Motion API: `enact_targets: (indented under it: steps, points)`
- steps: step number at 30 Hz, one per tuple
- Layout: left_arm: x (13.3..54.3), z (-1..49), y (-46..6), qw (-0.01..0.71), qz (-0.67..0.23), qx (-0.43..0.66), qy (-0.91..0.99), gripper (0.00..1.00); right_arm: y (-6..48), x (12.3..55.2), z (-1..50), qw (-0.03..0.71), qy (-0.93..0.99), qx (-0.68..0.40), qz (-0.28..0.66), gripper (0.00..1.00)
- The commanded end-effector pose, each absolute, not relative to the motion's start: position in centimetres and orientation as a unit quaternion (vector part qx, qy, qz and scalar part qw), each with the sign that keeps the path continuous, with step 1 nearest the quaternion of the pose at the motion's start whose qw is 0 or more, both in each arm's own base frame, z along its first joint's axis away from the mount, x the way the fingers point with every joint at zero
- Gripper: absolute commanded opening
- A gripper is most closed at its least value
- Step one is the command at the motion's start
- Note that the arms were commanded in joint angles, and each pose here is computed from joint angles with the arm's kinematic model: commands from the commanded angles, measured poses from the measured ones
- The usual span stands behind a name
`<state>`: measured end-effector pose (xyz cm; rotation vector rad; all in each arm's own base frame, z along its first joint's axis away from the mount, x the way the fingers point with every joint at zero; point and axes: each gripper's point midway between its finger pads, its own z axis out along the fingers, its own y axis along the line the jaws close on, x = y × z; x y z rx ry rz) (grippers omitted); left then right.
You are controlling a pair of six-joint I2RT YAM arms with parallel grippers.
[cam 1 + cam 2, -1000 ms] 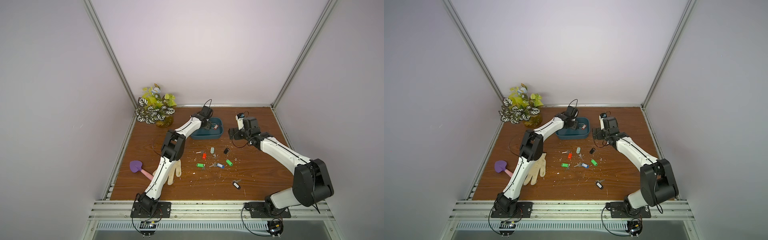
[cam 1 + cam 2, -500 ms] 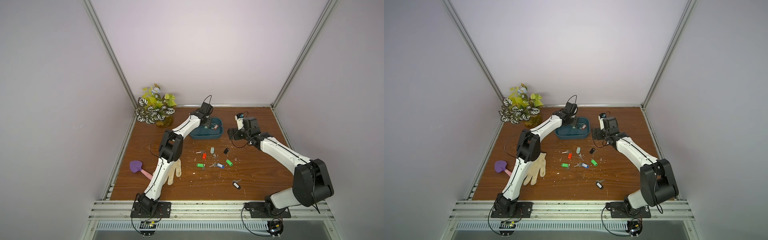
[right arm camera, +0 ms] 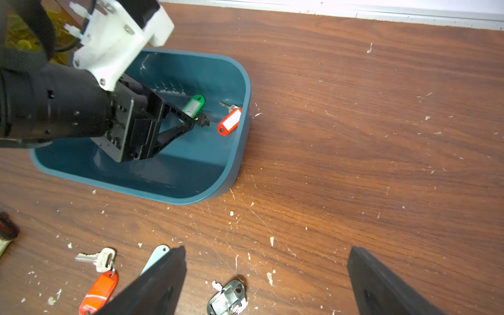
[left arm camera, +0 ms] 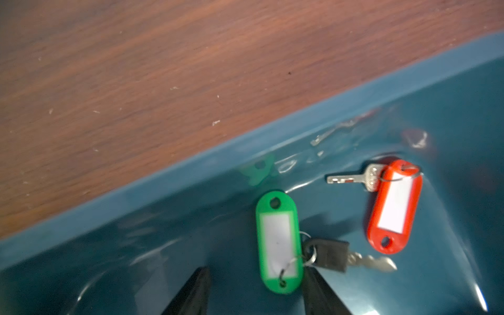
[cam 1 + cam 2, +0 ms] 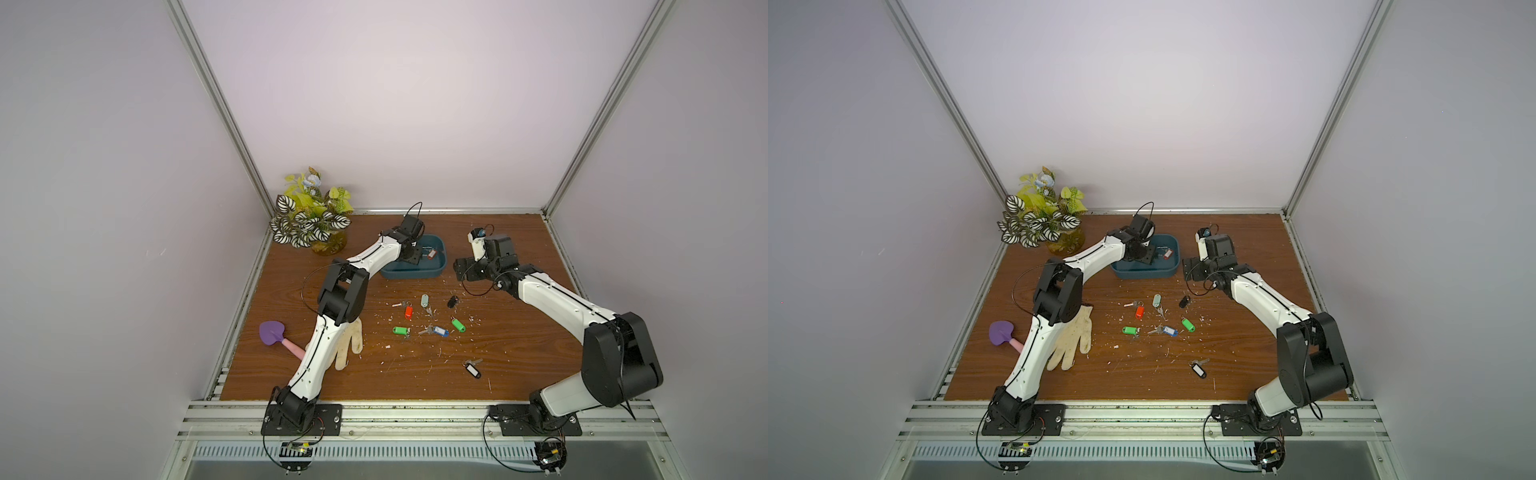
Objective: Take the keys out of the storage box
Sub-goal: Pick up the key from the storage box.
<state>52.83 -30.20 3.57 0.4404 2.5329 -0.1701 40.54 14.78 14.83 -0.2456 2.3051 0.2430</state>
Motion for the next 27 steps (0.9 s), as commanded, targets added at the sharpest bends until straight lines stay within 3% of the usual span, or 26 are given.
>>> enact_targets:
  steps: [1,15,22,24,27]
  points:
    - [52.5,4.0,-31.1,0.280,-0.080,0.164,0.943,0.57,15.5,41.5,17.1,0.421,0.894,-0.105,0.110,1.00]
    - [53.1,4.8,-31.2,0.295,-0.079,0.166,0.938,0.26,15.5,41.5,17.1,0.421,0.894,-0.106,0.110,1.00]
    - [53.2,5.6,-31.1,0.302,-0.078,0.167,0.935,0.18,15.6,41.5,17.1,0.420,0.894,-0.106,0.111,1.00]
    - [53.4,6.0,-30.9,0.306,-0.074,0.165,0.935,0.02,15.5,41.5,17.1,0.420,0.894,-0.105,0.111,1.00]
    - [53.5,6.6,-30.9,0.312,-0.072,0.166,0.933,0.00,15.5,41.5,17.1,0.421,0.894,-0.105,0.111,1.00]
